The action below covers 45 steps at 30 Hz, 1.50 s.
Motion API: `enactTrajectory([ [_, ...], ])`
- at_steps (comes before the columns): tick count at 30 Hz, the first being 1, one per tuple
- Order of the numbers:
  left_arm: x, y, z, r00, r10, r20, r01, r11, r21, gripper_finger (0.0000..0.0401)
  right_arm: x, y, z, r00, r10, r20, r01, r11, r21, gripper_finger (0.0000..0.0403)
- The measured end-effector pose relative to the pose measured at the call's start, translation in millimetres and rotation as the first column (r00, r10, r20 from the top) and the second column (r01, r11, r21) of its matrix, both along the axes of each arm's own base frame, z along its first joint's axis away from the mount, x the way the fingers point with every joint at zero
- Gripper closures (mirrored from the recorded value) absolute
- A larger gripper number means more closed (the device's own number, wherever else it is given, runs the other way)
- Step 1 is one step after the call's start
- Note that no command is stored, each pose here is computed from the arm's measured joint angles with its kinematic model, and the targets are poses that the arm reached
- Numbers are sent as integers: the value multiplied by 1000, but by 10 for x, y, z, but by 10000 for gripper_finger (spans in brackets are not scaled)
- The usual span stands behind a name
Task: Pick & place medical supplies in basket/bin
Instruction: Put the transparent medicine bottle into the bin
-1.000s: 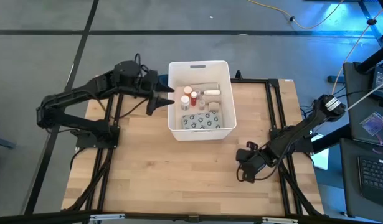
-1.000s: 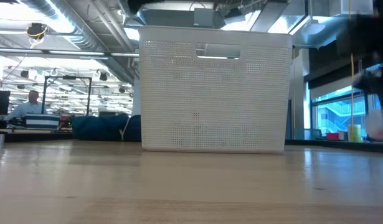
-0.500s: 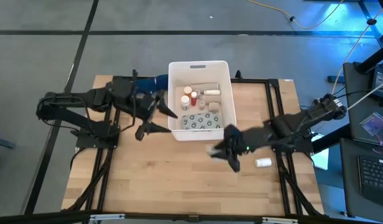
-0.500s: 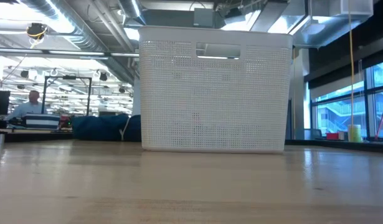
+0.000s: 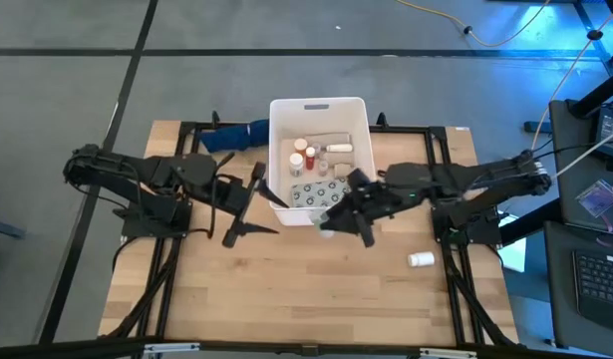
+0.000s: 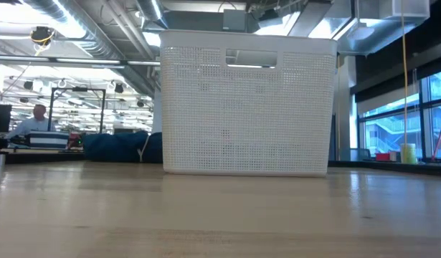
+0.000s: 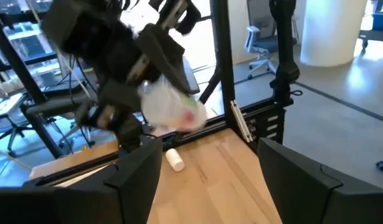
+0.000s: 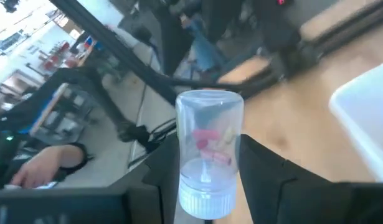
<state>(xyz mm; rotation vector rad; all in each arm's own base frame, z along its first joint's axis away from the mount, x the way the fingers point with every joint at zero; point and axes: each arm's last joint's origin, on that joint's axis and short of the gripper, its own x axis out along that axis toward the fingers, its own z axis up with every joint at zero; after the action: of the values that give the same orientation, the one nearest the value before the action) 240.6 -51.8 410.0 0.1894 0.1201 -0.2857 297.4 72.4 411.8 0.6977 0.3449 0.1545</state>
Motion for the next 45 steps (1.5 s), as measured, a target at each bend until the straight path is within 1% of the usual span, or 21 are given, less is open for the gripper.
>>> enactTrajectory([
  [4,3,1,-19,1000,-9,-8,10,999,35,142,247,27,-128,996,86,5,-86,992,94,268],
  [7,42,7,-57,999,-33,-30,34,998,47,142,427,59,-243,987,162,10,-162,975,152,268],
  [9,57,-1,-80,997,-62,-45,65,997,45,142,530,73,-308,980,198,28,-200,966,164,268],
  [16,103,-44,-136,982,-174,-77,176,984,16,142,741,45,-435,975,211,69,-221,955,199,268],
  [25,155,-58,-192,976,-188,-106,191,981,17,143,790,17,-452,973,215,87,-229,949,216,268],
  [27,154,-76,-202,970,-217,-109,221,975,25,147,792,11,-451,973,212,87,-227,949,221,268],
  [30,166,-85,-207,964,-248,-101,253,967,39,156,795,-7,-451,975,207,80,-221,945,243,268],
  [38,175,-77,-183,968,-242,-69,246,967,63,189,798,-18,-451,977,202,73,-214,940,265,268],
  [45,176,-75,-182,968,-241,-67,246,967,69,212,802,-41,-453,979,192,70,-204,941,270,268],
])
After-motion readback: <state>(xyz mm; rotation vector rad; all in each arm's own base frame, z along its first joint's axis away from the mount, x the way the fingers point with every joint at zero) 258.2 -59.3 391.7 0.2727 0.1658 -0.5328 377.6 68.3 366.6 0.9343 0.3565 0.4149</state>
